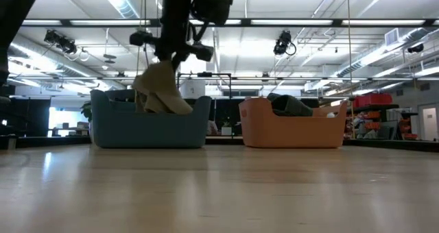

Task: Pick & Place hat
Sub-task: Put the brown cap into the green bin, then return to Home Position

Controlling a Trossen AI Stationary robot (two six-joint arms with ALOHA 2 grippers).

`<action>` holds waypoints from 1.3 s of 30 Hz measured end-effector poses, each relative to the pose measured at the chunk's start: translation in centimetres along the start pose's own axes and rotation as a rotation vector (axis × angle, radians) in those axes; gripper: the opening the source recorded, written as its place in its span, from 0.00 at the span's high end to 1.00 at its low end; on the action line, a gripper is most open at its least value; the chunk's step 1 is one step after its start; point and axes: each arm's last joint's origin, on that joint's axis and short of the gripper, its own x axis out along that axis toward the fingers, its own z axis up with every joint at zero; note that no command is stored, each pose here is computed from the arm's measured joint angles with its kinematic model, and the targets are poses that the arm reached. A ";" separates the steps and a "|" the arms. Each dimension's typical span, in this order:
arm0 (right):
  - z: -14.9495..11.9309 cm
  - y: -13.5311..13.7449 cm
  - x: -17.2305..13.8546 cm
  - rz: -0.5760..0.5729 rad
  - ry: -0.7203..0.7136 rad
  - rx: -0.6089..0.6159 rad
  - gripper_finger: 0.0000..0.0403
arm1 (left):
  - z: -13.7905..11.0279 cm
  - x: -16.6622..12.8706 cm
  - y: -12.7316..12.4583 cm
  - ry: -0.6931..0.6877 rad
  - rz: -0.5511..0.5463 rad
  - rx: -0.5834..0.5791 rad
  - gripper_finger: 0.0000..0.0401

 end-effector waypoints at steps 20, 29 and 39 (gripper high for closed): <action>0.0 0.0 0.0 0.010 0.002 -0.035 0.60 | 0.5 -3.2 2.2 0.180 -0.024 0.159 0.65; 0.5 -0.4 -2.7 0.028 -0.071 -0.034 0.60 | 1.2 -12.4 7.3 -0.009 -0.340 0.276 0.63; 0.3 -2.1 -9.2 -0.027 -0.186 -0.064 0.60 | -0.1 -18.4 14.0 -0.217 -0.585 0.443 0.66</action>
